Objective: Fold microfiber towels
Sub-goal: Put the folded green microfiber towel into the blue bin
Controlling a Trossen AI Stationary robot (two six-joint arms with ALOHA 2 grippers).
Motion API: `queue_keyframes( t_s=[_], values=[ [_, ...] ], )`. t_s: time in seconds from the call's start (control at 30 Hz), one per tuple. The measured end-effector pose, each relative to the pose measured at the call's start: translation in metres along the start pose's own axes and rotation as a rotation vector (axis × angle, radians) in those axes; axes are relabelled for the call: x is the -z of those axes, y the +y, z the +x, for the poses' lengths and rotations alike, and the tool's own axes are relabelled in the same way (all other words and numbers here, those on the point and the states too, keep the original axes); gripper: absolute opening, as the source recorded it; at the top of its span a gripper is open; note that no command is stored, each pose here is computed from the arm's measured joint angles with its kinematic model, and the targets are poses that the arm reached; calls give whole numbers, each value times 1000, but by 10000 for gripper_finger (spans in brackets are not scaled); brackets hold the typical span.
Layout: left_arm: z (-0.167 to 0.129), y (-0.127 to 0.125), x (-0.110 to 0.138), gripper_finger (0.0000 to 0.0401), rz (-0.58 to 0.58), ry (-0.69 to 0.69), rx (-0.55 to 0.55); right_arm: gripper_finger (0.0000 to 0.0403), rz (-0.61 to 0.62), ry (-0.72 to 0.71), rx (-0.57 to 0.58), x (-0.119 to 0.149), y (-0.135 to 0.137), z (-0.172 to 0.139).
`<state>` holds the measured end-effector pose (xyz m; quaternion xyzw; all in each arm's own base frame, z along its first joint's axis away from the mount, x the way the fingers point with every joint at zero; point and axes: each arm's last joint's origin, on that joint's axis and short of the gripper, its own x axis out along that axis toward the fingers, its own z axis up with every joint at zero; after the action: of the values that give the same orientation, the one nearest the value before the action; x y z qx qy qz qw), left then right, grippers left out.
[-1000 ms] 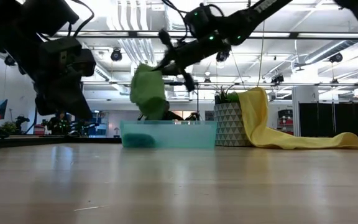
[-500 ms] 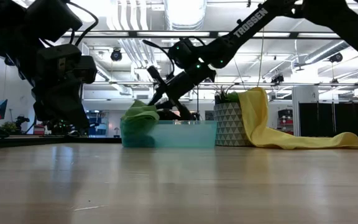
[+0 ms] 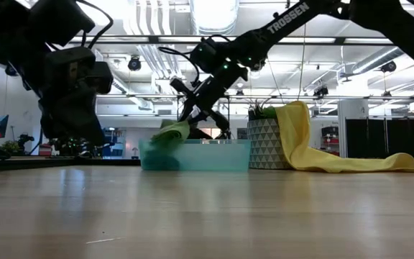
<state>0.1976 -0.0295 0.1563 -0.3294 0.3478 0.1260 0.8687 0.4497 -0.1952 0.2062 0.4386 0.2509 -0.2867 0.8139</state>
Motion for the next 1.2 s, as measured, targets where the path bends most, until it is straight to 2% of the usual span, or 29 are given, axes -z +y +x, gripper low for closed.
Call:
queue_keyframes(
  t_s=[0.3, 0.6, 0.87, 1.07, 1.2],
  values=[
    [0, -3, -1, 0, -32, 8, 41, 21, 46, 73, 41, 6, -8, 26],
    [0, -5, 1, 0, -43, 26, 60, 109, -18, 141, 119, -6, 3, 39],
    [-1, -5, 1, 0, -32, 27, 65, 171, -137, 109, 131, -29, 13, 24],
    [-1, -5, 1, 0, -7, 26, 65, 182, -235, 144, 106, -35, 17, 15],
    [-1, -5, 1, 0, -6, 26, 65, 162, -326, 174, 107, -35, 26, 5]
  ],
)
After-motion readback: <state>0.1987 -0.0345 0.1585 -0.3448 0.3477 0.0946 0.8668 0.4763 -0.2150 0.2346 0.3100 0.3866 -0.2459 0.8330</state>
